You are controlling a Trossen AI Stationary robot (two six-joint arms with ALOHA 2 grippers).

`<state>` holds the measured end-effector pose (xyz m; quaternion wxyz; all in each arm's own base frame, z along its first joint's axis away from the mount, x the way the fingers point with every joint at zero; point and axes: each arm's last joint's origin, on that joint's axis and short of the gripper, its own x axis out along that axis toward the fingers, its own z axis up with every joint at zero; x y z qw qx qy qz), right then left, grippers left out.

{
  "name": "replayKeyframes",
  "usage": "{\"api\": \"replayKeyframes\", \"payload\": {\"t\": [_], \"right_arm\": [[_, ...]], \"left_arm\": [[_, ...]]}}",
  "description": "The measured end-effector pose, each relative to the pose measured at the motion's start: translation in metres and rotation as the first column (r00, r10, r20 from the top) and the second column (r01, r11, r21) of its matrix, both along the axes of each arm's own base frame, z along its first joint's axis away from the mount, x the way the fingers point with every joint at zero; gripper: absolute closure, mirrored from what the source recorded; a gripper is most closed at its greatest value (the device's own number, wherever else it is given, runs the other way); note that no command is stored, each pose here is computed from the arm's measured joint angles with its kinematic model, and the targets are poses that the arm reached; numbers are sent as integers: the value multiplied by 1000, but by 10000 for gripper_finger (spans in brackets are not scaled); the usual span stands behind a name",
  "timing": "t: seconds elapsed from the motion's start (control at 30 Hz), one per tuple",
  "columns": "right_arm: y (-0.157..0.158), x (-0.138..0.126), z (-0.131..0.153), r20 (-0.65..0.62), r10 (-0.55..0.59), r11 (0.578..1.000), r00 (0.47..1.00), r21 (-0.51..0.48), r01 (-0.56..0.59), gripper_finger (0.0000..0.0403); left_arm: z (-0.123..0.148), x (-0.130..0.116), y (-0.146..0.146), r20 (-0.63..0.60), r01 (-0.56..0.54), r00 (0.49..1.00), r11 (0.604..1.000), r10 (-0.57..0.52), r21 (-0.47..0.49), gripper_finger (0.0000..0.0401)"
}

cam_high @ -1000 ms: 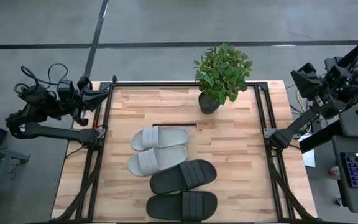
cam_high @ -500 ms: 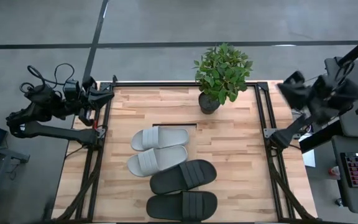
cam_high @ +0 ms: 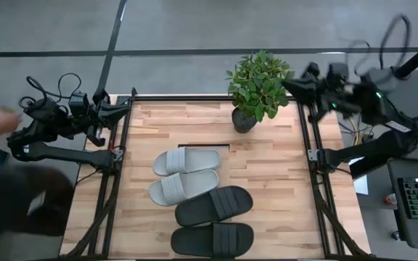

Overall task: Pick and place slides into the shelf
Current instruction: Return to Home Position

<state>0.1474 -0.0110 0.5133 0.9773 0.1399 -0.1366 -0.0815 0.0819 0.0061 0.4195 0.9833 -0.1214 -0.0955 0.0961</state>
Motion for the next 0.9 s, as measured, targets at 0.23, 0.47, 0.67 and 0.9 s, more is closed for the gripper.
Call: {"api": "replayKeyframes", "payload": {"t": [0.23,0.47,0.67,0.9], "right_arm": [[-25,13,2,-49,64,998,997,29,-63,395],[-10,-39,4,33,-16,998,999,59,14,395],[3,-68,-10,112,-37,992,993,123,23,395],[14,-35,-40,93,-22,992,995,129,10,395]], "left_arm": [[1,-7,0,16,-1,1000,1000,1,6,401],[-2,-16,0,4,-1,1000,1000,1,6,401],[-2,-20,0,9,-4,1000,1000,4,5,401],[-2,-21,0,12,-10,1000,1000,10,4,401]]}}
